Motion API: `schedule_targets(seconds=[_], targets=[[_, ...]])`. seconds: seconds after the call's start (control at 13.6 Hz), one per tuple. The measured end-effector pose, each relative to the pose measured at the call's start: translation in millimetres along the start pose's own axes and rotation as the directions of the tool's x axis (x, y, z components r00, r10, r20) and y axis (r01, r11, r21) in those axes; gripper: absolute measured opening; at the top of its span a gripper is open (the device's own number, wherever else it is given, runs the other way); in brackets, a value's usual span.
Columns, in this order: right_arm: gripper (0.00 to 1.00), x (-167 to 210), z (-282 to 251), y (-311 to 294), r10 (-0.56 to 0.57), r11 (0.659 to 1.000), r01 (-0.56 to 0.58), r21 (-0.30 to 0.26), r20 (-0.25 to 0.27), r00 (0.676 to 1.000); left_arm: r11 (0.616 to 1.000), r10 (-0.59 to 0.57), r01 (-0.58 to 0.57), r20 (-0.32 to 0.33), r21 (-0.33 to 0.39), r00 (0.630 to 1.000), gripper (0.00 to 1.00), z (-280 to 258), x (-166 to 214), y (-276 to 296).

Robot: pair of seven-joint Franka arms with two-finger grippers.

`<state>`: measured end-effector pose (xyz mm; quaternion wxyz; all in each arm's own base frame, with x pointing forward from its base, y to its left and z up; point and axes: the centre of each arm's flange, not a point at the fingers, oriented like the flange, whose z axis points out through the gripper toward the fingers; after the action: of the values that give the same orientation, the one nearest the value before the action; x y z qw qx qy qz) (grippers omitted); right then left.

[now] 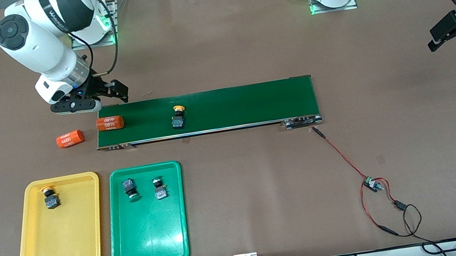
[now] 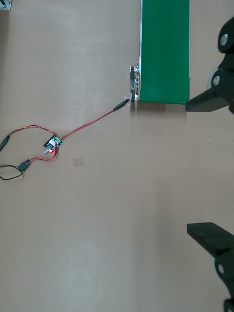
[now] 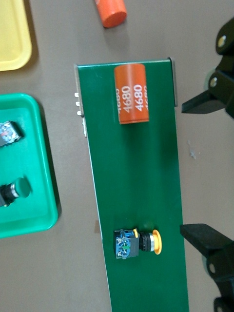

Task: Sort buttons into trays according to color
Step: 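Move the right gripper down over the yellow-ringed button on the belt, then close the right gripper on the yellow-ringed button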

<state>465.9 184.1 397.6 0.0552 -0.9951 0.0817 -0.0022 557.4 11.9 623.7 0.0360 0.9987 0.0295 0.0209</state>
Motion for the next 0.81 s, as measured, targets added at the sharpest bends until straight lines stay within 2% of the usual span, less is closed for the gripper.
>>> schedule_targets(seconds=[0.37,0.81], targets=[[1.00,-5,51,-29,-0.001,1.000,0.001,0.011,0.018,1.000,1.000,-0.018,0.018,0.012,0.001,1.000,1.00,1,-1,-10],[1.00,-17,105,-55,-0.033,0.996,0.032,-0.086,-0.008,0.999,1.000,-0.018,0.018,0.014,0.001,1.000,1.00,1,-1,-10]])
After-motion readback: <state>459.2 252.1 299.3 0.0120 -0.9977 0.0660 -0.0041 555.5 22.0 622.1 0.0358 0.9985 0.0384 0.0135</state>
